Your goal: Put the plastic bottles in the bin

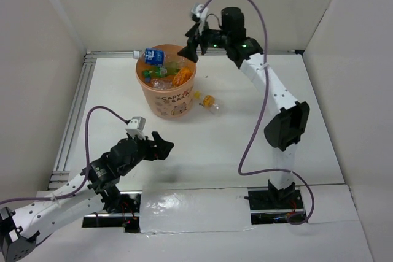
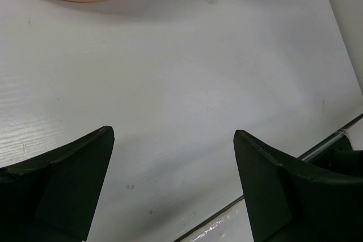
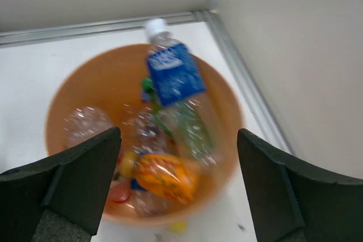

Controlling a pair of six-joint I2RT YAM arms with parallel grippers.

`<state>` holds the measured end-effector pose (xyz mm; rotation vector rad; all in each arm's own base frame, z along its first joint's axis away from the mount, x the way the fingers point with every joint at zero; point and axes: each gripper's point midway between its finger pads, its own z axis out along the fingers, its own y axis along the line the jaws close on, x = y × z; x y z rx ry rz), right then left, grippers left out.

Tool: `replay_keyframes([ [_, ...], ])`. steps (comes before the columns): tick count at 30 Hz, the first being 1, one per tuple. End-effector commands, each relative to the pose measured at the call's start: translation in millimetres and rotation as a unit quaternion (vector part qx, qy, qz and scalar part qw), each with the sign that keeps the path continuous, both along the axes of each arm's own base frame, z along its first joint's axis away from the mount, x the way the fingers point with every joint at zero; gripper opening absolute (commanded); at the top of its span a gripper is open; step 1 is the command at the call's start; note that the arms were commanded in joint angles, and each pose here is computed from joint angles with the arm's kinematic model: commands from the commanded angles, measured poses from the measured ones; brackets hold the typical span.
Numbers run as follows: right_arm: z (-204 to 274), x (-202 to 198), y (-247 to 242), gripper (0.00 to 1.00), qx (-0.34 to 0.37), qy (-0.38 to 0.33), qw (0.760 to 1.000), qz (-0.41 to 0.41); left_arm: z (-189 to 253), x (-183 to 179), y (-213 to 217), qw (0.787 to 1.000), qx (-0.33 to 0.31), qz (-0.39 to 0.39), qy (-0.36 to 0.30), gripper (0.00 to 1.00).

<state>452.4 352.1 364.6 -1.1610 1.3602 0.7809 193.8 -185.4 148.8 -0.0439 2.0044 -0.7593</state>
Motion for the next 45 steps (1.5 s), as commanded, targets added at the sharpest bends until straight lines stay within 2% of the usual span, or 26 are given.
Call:
replay_keyframes([
  [1, 38.4, 15.8, -68.9, 0.89, -0.008, -0.049, 0.995, -0.090, 2.4, 3.8, -2.3, 1.000, -0.004, 0.005, -0.007, 0.99],
  [2, 25.6, 21.5, -82.1, 0.85, -0.024, -0.041, 0.993, -0.107, 2.0, 2.8, -3.2, 1.000, 0.000, -0.001, -0.009, 0.99],
  [3, -6.5, 31.9, -103.6, 0.79, -0.051, -0.013, 0.989, -0.136, -1.8, 3.2, -3.6, 1.000, 0.005, -0.002, -0.004, 0.99],
  [4, -25.2, 32.0, -115.6, 0.66, -0.079, -0.007, 0.987, -0.141, 0.8, 5.0, -5.1, 1.000, 0.008, -0.003, -0.008, 0.99],
  [6, -66.6, 32.1, -137.1, 0.32, -0.121, 0.027, 0.980, -0.158, -3.2, 5.5, -5.2, 1.000, 0.017, -0.005, -0.005, 0.99],
  [8, -113.2, 24.3, -148.2, 0.19, -0.172, 0.068, 0.970, -0.159, -1.1, 6.9, -9.6, 1.000, 0.018, -0.012, -0.007, 0.99],
  [9, -121.0, 26.2, -147.7, 0.19, -0.176, 0.075, 0.969, -0.158, -5.8, 7.3, -10.1, 1.000, 0.024, -0.013, -0.001, 0.99],
  [10, -133.2, 25.2, -149.8, 0.24, -0.185, 0.088, 0.966, -0.160, -8.5, 6.5, -11.0, 0.999, 0.032, -0.019, 0.000, 0.99],
  [11, -146.6, 23.2, -150.3, 0.34, -0.191, 0.102, 0.963, -0.158, -3.6, 8.5, -13.3, 0.999, 0.028, -0.019, -0.003, 0.99],
  [12, -163.8, 21.5, -149.6, 0.51, -0.200, 0.119, 0.961, -0.149, -1.6, 9.9, -14.3, 0.999, 0.032, -0.021, -0.006, 0.99],
  [13, -170.6, 22.5, -149.3, 0.77, -0.203, 0.125, 0.960, -0.148, -6.4, 10.2, -14.7, 0.999, 0.039, -0.021, 0.000, 0.99],
  [15, -191.6, 21.2, -149.6, 0.93, -0.213, 0.149, 0.955, -0.143, -5.8, 11.4, -16.0, 0.999, 0.040, -0.021, 0.002, 0.99],
  [17, -218.0, 20.5, -149.8, 0.99, -0.224, 0.174, 0.949, -0.138, -6.8, 11.3, -18.3, 0.999, 0.040, -0.025, 0.003, 0.99],
  [19, -237.2, 17.5, -142.0, 1.00, -0.226, 0.192, 0.946, -0.128, -17.3, 8.9, -16.1, 0.999, 0.044, -0.024, 0.014, 0.99],
  [23, -277.7, 10.5, -138.1, 1.00, -0.256, 0.216, 0.934, -0.128, -21.8, 7.4, -15.7, 0.999, 0.038, -0.019, 0.024, 0.99],
  [28, -301.0, -1.7, -125.9, 1.00, -0.269, 0.232, 0.928, -0.109, -21.3, 6.5, -8.6, 0.999, 0.044, -0.009, 0.022, 0.99],
  [32, -327.9, -17.6, -126.5, 0.95, -0.292, 0.259, 0.915, -0.107, -21.1, 7.5, -7.7, 0.999, 0.041, -0.003, 0.023, 0.99],
  [36, -326.1, -25.6, -143.7, 0.70, -0.296, 0.269, 0.909, -0.114, -20.0, 9.3, -9.7, 0.999, 0.038, -0.003, 0.021, 0.99],
  [37, -324.0, -28.6, -149.3, 0.50, -0.299, 0.267, 0.910, -0.108, -22.8, 9.4, -9.8, 0.999, 0.042, -0.003, 0.024, 0.99],
  [38, -313.2, -28.2, -165.0, 0.39, -0.298, 0.270, 0.908, -0.119, -20.5, 10.4, -10.9, 0.999, 0.038, -0.003, 0.021, 0.99],
  [39, -298.9, -23.3, -169.9, 0.22, -0.286, 0.263, 0.913, -0.121, -20.3, 10.3, -11.3, 0.999, 0.035, -0.001, 0.023, 0.99],
  [40, -290.1, -21.8, -180.1, 0.22, -0.285, 0.259, 0.914, -0.128, -22.4, 10.4, -11.4, 0.999, 0.034, -0.001, 0.022, 0.99],
  [41, -269.7, -14.6, -186.2, 0.16, -0.270, 0.248, 0.921, -0.136, -20.0, 10.4, -11.3, 0.999, 0.030, -0.001, 0.019, 0.99],
  [43, -224.9, -8.3, -208.4, 0.16, -0.253, 0.221, 0.928, -0.160, -21.2, 10.4, -11.4, 1.000, 0.025, -0.001, 0.014, 0.99],
  [45, -172.0, 3.0, -211.1, 0.16, -0.224, 0.168, 0.946, -0.166, -18.0, 8.5, -13.1, 1.000, 0.020, -0.005, 0.010, 0.99],
])
